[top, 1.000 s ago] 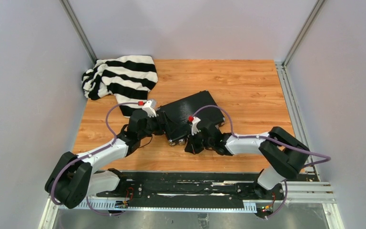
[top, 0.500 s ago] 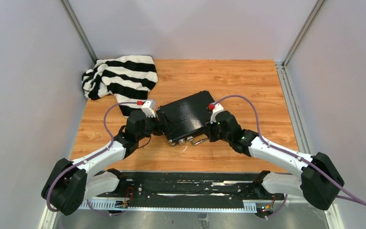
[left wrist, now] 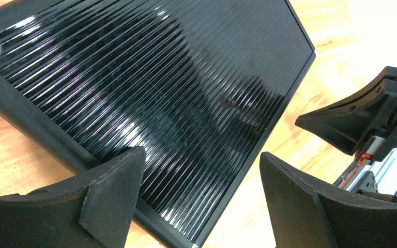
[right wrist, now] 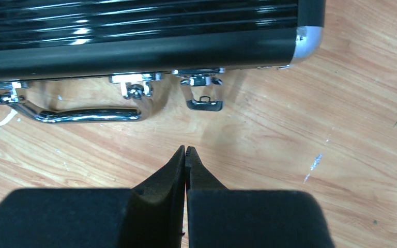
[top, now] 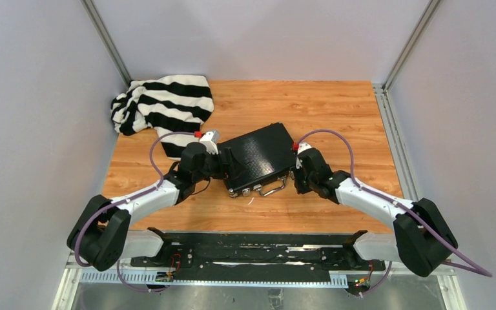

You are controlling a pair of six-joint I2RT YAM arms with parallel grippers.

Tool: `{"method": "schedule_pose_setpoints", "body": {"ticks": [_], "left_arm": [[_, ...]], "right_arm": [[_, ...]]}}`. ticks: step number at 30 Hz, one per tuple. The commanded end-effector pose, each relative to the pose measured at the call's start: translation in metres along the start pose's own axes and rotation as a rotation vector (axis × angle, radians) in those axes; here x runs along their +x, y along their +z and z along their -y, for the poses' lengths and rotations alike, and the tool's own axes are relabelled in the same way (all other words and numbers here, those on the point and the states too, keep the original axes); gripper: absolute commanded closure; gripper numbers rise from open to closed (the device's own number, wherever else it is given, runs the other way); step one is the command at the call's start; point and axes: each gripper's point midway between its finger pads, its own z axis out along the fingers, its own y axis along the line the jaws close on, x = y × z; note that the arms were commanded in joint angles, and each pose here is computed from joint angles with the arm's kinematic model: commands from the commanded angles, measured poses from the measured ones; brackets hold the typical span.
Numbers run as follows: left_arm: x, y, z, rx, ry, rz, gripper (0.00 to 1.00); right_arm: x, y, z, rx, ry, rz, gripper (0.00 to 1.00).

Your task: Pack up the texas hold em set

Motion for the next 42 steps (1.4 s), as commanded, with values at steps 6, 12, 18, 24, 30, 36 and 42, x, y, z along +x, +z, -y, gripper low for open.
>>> {"method": "schedule_pose_setpoints", "body": {"ticks": [6,12,18,24,30,36,42], "left_arm": [[-0.003,-0.008,-0.003,-0.018,0.014,0.037,0.14],[0.001,-0.02,-0.01,-0.054,0.037,0.037,0.14],[-0.004,-0.031,-0.014,-0.082,0.058,0.068,0.14],[-0.013,-0.037,-0.015,-0.113,0.022,0.118,0.14],[-0.028,-0.064,-0.059,-0.359,-0.08,0.256,0.08],[-0.024,-0.076,-0.09,-0.504,-0.153,0.235,0.29],[-0.009,-0.064,-0.103,-0.541,-0.228,0.2,0.33]], "right_arm": [[-0.016,0.027,0.019,0.033,0.018,-0.008,0.99],[-0.034,0.042,0.011,-0.019,0.067,0.021,0.99],[-0.048,0.005,0.017,-0.003,0.026,0.131,0.99],[-0.076,-0.035,0.035,0.073,0.004,0.275,0.99],[-0.094,-0.023,0.075,0.17,0.137,0.273,0.56],[-0.093,0.009,0.101,0.207,0.23,0.207,0.52],[-0.095,0.036,0.094,0.146,0.252,0.167,0.58]]}}
